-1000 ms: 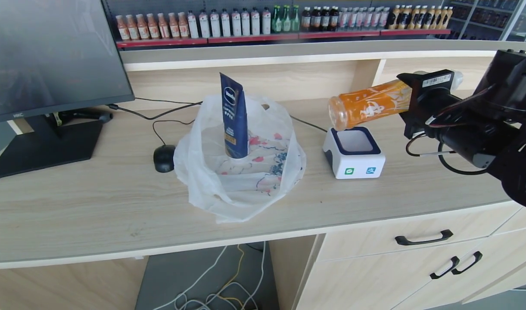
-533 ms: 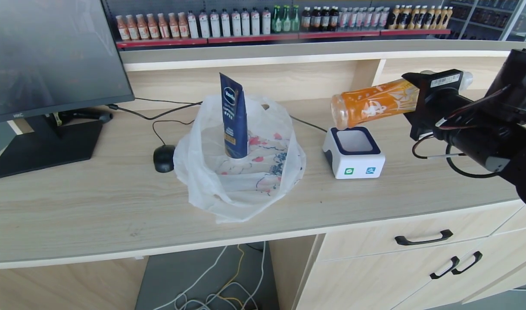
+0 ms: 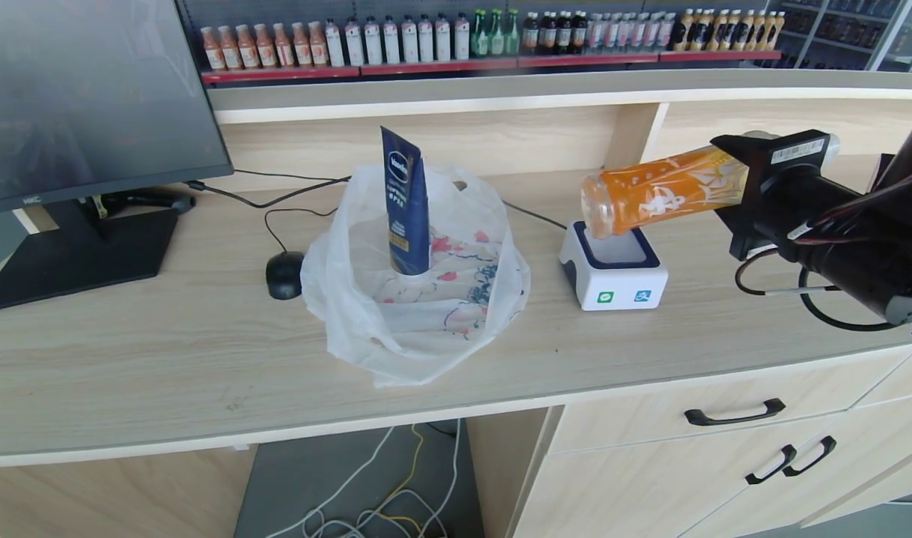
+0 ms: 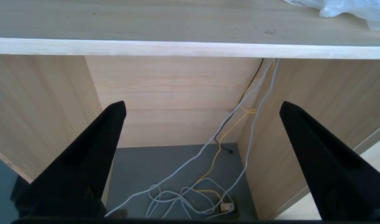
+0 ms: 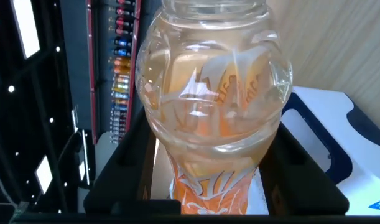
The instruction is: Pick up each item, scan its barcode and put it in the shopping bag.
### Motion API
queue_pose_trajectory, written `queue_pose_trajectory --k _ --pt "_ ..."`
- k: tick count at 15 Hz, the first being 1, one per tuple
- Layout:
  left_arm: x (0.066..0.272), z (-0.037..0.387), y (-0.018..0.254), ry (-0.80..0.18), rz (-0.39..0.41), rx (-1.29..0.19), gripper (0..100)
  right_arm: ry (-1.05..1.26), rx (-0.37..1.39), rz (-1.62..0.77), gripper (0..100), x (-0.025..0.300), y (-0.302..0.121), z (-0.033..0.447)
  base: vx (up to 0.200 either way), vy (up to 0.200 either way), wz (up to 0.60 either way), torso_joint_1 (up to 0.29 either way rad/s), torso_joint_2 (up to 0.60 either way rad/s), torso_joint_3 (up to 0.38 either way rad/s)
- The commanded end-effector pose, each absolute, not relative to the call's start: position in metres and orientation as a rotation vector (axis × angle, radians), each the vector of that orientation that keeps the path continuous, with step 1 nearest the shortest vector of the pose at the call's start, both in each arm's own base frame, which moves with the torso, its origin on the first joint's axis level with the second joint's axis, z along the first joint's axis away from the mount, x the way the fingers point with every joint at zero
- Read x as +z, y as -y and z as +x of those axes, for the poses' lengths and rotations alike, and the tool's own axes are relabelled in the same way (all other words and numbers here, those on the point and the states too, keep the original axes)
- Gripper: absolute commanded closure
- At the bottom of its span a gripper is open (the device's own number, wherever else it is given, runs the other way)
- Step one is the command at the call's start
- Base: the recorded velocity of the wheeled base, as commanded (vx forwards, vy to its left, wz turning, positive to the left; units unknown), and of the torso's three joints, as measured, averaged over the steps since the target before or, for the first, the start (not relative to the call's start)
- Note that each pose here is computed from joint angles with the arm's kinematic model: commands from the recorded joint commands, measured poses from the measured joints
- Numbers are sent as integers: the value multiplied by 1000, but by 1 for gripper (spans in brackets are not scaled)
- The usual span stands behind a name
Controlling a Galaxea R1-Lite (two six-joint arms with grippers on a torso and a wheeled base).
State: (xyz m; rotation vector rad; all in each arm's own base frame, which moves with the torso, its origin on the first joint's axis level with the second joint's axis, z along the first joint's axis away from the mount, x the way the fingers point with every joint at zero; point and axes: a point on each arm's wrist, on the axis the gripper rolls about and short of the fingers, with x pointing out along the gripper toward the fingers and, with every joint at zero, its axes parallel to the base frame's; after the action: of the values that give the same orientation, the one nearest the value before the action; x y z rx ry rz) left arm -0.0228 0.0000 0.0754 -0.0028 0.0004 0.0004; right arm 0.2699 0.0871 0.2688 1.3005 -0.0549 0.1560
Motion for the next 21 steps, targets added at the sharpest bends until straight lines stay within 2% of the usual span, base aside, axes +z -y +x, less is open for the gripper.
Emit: queue_pose_trajectory --k 1,8,21 --pt "75 -23 0 0 -3 0 0 46 156 1299 100 267 -87 266 0 0 0 0 0 0" --pt "75 -23 0 0 -3 0 0 5 128 1289 100 253 -88 268 0 0 0 0 0 0" --pt "75 -23 0 0 -3 0 0 -14 131 1286 100 247 -94 287 0 0 0 0 0 0"
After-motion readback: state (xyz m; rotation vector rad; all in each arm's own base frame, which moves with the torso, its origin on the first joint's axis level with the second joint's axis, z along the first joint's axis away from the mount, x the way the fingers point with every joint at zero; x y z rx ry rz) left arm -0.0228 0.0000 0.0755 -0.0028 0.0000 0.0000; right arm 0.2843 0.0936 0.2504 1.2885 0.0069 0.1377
